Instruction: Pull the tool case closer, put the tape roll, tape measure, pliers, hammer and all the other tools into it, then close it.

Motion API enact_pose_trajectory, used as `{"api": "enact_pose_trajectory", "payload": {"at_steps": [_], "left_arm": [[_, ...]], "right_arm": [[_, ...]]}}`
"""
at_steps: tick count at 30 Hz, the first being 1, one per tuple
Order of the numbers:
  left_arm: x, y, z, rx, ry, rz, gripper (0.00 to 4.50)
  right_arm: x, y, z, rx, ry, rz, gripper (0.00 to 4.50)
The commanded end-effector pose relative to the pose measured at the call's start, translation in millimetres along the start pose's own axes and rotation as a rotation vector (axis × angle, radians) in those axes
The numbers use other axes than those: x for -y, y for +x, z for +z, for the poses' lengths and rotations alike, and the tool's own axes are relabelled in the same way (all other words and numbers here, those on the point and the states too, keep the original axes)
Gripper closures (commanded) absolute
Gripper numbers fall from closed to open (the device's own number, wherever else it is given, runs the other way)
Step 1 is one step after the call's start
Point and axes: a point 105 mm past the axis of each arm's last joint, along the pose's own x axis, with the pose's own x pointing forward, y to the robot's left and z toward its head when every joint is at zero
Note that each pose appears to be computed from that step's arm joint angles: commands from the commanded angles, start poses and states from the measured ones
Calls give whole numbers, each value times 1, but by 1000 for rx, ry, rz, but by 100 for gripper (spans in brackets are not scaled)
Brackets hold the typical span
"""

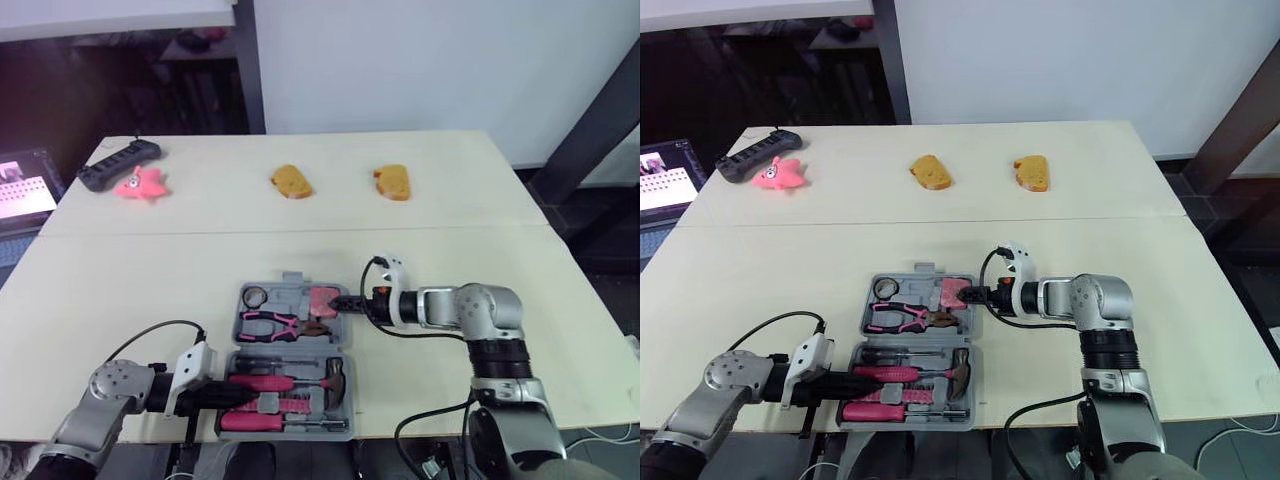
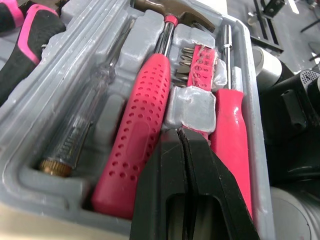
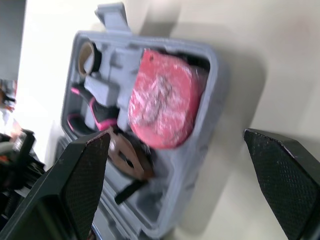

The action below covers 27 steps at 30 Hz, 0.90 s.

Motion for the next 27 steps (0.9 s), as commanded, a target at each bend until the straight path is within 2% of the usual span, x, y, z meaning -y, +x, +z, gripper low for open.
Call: {"api": "enact_pose_trajectory", "payload": {"at_steps": [1,12,19,27], "left_arm": [[5,0,-9,-45,-10,-28,446],[5,-2,-9,-50,-1,-33,446],[4,-3,-9,-50,-1,-26,446],[4,-3,-9,-51,-2,-25,446]], "right_arm": [[3,9,0,4,62,10,0],[-11,4,5,41,179,171,0],[-33,-8,10,75,127,309,0],[-40,-15,15,115,61,356,0]]}}
